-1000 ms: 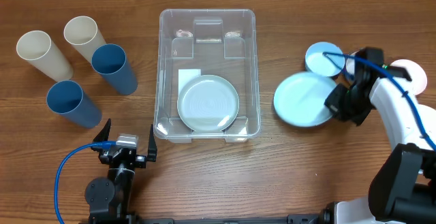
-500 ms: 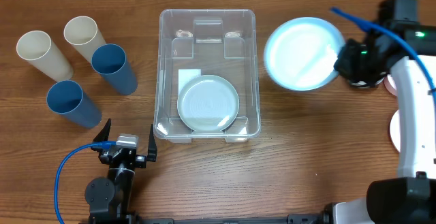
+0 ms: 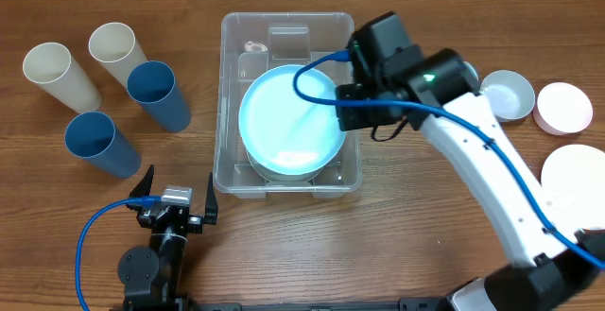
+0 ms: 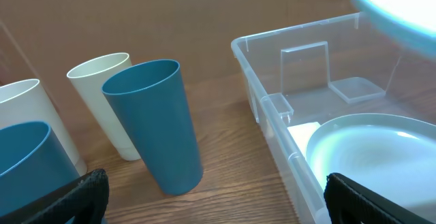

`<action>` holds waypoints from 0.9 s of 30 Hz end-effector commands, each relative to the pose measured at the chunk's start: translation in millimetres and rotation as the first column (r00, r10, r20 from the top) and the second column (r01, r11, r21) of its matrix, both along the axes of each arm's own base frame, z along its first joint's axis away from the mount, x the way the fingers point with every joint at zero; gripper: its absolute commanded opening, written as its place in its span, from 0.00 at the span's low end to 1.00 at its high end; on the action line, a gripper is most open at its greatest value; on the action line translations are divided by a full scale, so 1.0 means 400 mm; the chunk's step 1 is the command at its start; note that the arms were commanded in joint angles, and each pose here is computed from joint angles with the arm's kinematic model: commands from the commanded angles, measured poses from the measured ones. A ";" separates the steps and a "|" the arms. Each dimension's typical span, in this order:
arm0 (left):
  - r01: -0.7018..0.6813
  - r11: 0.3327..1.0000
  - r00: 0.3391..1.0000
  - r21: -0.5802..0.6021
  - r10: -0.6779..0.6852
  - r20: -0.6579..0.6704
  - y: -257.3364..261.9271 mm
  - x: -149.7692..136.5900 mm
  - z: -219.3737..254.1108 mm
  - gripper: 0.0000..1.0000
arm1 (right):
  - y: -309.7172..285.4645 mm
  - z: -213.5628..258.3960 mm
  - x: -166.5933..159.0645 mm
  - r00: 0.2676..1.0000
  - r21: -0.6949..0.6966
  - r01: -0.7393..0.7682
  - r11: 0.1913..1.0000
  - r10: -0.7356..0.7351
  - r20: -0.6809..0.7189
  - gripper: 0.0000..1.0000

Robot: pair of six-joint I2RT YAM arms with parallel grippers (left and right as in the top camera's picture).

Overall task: Pack container
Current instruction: 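Carry the light-blue plate over and lower it into the bin, then release the plate and move the right gripper to the pink plate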

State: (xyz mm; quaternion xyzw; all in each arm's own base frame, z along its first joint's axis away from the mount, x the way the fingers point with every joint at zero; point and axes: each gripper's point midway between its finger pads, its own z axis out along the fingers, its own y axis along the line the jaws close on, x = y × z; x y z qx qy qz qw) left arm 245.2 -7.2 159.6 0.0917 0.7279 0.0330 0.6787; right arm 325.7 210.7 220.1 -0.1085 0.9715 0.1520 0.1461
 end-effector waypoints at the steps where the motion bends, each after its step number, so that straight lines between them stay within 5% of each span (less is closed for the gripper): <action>1: -0.010 1.000 1.000 -0.010 0.010 0.003 0.005 0.000 -0.001 1.00 | 0.025 -0.074 0.031 0.999 -0.053 -0.012 0.999 0.010 -0.045 0.04; 24: -0.010 1.000 1.000 -0.010 0.010 0.003 0.005 0.000 -0.001 1.00 | 0.040 -0.336 0.077 0.981 -0.165 -0.028 0.986 -0.005 -0.195 0.04; 26: -0.010 1.000 1.000 -0.010 0.010 0.003 0.005 0.000 -0.001 1.00 | 0.040 -0.339 0.078 0.981 -0.165 -0.028 0.986 -0.005 -0.196 0.13; 27: -0.010 1.000 1.000 -0.010 0.010 0.003 0.005 0.000 -0.001 1.00 | 0.041 -0.339 0.078 0.981 -0.165 -0.028 0.986 -0.005 -0.196 0.29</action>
